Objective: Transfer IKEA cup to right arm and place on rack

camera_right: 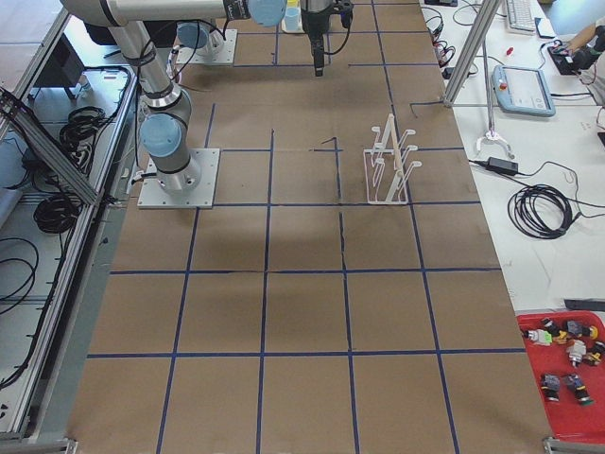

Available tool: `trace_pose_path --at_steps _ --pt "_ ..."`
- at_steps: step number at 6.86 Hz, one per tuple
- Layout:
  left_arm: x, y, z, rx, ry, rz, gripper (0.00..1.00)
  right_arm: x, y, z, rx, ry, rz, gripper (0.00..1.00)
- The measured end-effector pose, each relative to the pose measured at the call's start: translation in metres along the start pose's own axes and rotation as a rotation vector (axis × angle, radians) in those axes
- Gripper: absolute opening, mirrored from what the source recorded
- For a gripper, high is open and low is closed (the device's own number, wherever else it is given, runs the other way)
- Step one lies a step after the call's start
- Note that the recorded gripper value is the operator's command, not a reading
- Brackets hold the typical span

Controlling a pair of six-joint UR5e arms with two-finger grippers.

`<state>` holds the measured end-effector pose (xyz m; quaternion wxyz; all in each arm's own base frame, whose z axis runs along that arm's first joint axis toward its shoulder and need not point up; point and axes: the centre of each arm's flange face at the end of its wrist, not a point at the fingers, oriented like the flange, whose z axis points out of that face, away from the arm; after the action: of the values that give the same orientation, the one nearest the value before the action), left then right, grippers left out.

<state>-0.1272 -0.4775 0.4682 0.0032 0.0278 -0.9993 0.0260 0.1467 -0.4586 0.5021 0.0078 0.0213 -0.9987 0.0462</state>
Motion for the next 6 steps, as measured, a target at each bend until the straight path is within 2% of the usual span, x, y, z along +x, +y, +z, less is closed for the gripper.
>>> trace_pose_path --at_steps 3,6 --pt "-0.028 -0.007 0.0 0.001 -0.01 0.051 1.0 0.001 -0.002 -0.003 0.007 0.009 0.0 1.0" --pt "-0.148 -0.024 0.004 -0.016 -0.016 0.074 1.0 0.003 -0.002 -0.005 0.012 0.028 -0.001 1.0"
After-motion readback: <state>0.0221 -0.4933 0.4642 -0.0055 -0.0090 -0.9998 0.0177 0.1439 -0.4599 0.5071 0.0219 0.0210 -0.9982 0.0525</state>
